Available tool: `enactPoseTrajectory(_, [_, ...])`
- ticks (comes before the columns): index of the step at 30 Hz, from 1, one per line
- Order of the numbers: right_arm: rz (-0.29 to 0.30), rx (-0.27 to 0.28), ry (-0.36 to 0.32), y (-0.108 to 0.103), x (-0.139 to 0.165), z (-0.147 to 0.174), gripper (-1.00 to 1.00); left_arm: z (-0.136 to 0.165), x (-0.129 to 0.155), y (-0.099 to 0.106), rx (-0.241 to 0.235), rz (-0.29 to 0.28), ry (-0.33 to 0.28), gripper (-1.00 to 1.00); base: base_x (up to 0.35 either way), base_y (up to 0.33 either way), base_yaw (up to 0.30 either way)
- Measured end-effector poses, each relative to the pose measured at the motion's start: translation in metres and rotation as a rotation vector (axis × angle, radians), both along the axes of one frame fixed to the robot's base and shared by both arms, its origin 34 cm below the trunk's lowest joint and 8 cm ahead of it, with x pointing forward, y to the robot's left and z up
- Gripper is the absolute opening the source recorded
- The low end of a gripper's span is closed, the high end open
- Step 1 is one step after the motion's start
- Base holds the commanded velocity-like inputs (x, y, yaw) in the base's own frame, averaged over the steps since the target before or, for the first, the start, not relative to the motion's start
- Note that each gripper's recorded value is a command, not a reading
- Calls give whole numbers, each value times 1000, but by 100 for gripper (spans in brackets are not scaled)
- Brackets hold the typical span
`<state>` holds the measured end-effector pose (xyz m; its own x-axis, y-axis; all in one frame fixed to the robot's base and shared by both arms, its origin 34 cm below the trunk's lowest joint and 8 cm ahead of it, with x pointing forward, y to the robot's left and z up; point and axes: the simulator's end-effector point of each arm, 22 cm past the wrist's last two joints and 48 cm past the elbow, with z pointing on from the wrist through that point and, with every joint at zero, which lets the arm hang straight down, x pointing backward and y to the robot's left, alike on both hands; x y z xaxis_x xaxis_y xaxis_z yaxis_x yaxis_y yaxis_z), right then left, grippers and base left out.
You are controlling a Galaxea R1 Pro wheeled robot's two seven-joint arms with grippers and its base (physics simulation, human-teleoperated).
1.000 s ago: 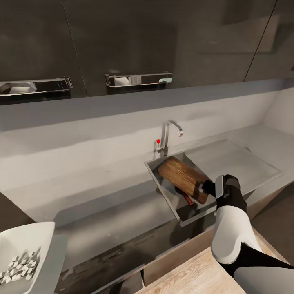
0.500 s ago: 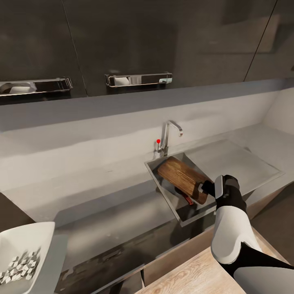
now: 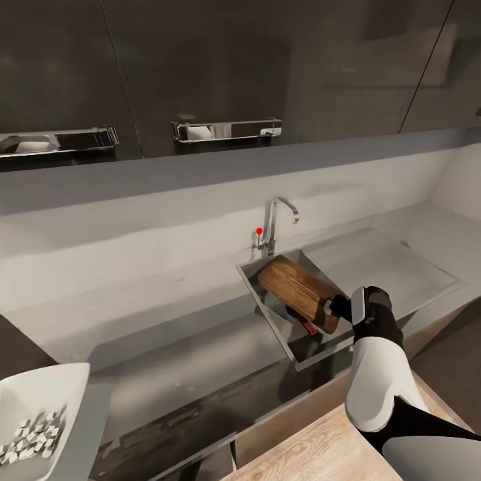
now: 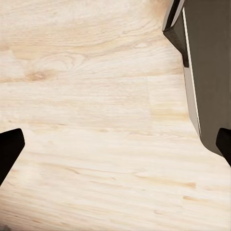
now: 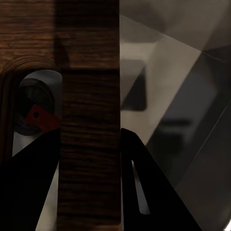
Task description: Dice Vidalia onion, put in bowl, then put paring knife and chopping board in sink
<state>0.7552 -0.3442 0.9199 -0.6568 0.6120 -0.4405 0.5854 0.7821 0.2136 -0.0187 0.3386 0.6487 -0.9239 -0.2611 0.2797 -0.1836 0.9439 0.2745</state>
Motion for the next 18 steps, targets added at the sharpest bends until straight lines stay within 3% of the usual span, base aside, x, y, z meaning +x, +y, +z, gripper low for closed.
enactPoseTrajectory(18, [1,2,1,1,0,0,-100,0,0,0,0,0,0,100,0,0,0])
